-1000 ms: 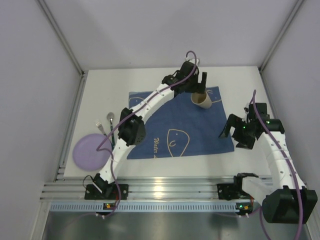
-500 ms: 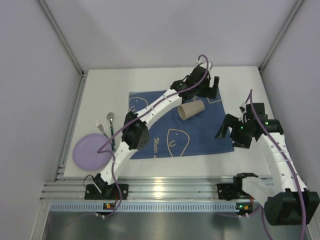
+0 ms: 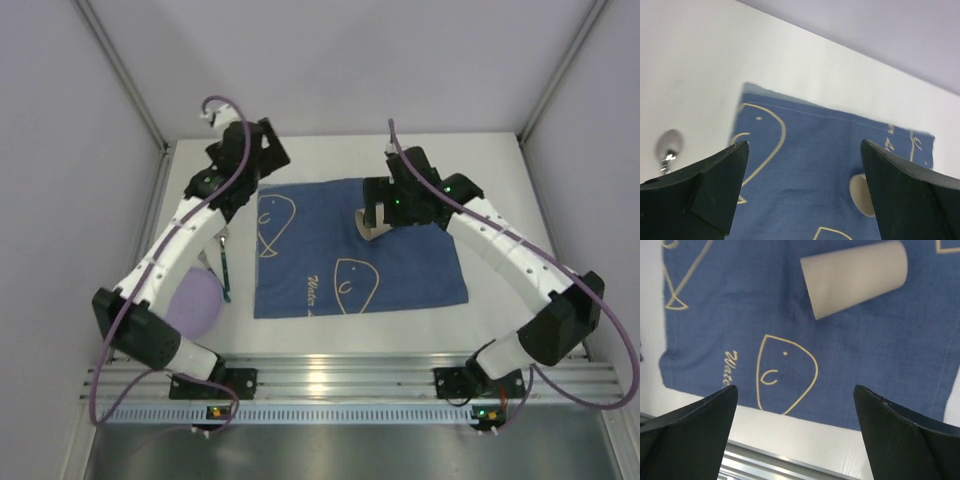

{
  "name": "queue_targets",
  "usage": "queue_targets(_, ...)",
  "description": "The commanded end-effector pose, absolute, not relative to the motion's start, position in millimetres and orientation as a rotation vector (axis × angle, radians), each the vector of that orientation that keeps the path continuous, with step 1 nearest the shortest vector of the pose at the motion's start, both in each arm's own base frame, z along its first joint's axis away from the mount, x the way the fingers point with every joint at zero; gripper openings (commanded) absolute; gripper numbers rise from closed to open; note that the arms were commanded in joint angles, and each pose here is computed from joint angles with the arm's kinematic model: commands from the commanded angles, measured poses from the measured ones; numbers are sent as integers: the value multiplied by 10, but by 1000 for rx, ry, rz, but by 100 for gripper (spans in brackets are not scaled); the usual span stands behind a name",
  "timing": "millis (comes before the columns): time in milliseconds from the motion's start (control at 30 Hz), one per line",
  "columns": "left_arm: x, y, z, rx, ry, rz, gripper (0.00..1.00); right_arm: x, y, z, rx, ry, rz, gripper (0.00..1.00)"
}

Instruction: Set the dinner table for one person

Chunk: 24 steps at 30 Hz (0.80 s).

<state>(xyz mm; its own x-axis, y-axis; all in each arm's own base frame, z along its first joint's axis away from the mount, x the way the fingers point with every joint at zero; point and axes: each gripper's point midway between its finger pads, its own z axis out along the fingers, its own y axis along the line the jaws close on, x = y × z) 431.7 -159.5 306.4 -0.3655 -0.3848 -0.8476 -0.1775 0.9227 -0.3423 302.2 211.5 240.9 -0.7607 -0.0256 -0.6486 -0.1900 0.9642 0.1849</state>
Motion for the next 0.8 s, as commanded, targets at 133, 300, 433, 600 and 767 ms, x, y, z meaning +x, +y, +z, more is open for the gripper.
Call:
queue_targets(133,3650,-640,2747,-614,1957,-125,99,3612,2057,1707,-253,2516,-66,100)
queue_targets(300,3299,-567,2487,-641,1981,-156,99,3916,2112,1543,-335,2506,-233,100)
queue_targets(433,3200,-574,2494,-614,1991,-177,99,4118,2060,1313,-357,2504,-408,100)
queue_targets(600,3142,-543,2588,-594,1979,-172,99,4206,1940,1027,-383,2519,-552,84)
queue_targets(767,3101,-543,2632,-590,1977,-182,99,4287,1943,891,-404,2522,-619,54)
